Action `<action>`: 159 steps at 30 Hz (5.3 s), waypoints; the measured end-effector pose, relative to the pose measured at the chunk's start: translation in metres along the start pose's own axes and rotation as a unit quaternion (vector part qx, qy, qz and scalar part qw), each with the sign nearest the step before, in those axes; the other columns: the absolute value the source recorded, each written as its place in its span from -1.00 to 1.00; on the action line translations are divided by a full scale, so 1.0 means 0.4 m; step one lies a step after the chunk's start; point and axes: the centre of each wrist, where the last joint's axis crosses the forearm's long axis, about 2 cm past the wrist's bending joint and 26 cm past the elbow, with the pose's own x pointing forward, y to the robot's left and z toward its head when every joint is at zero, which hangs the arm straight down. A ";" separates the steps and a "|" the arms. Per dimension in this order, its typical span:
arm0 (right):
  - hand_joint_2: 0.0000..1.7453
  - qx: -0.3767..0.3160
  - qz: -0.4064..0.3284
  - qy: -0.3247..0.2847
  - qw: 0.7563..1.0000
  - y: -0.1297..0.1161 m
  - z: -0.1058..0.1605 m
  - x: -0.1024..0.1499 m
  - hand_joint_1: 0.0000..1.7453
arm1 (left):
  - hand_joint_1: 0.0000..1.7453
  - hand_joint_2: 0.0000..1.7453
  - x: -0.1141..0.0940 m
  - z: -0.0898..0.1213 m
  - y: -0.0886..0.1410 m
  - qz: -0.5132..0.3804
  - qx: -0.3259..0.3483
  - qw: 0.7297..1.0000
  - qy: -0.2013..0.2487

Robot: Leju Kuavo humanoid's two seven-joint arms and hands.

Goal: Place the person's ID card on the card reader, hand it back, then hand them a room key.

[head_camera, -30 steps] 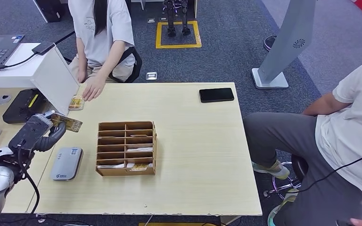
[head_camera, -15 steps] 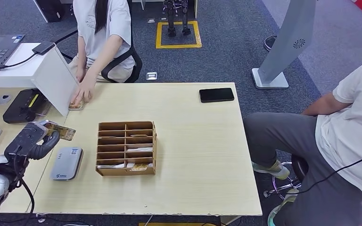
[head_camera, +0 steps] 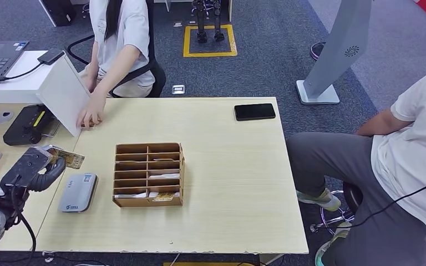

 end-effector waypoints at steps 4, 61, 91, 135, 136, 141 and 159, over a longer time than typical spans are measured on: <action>-1.00 0.006 -0.004 0.002 1.000 0.003 0.000 -0.003 -1.00 | 1.00 1.00 -0.023 0.024 -0.005 0.006 -0.009 1.000 0.012; -1.00 0.013 -0.012 0.007 1.000 0.003 0.000 -0.001 -1.00 | 1.00 1.00 -0.034 0.008 -0.115 0.057 0.028 0.997 0.041; -1.00 0.013 -0.013 0.010 1.000 0.002 0.000 0.000 -1.00 | 1.00 1.00 -0.121 0.024 -0.156 0.018 0.051 0.991 0.123; -1.00 0.018 -0.022 0.010 1.000 -0.001 0.000 0.004 -1.00 | 1.00 1.00 -0.165 0.046 -0.178 -0.046 0.042 0.982 0.177; -1.00 0.018 -0.023 0.010 1.000 -0.001 0.000 0.004 -1.00 | 1.00 1.00 -0.167 0.046 -0.178 -0.051 0.042 0.982 0.179; -1.00 0.017 -0.023 0.011 1.000 -0.002 -0.001 0.006 -1.00 | 1.00 1.00 -0.177 0.051 -0.181 -0.085 0.044 0.977 0.189; -1.00 0.017 -0.024 0.012 0.999 -0.005 -0.001 0.009 -1.00 | 1.00 1.00 -0.188 0.057 -0.190 -0.084 0.052 0.975 0.199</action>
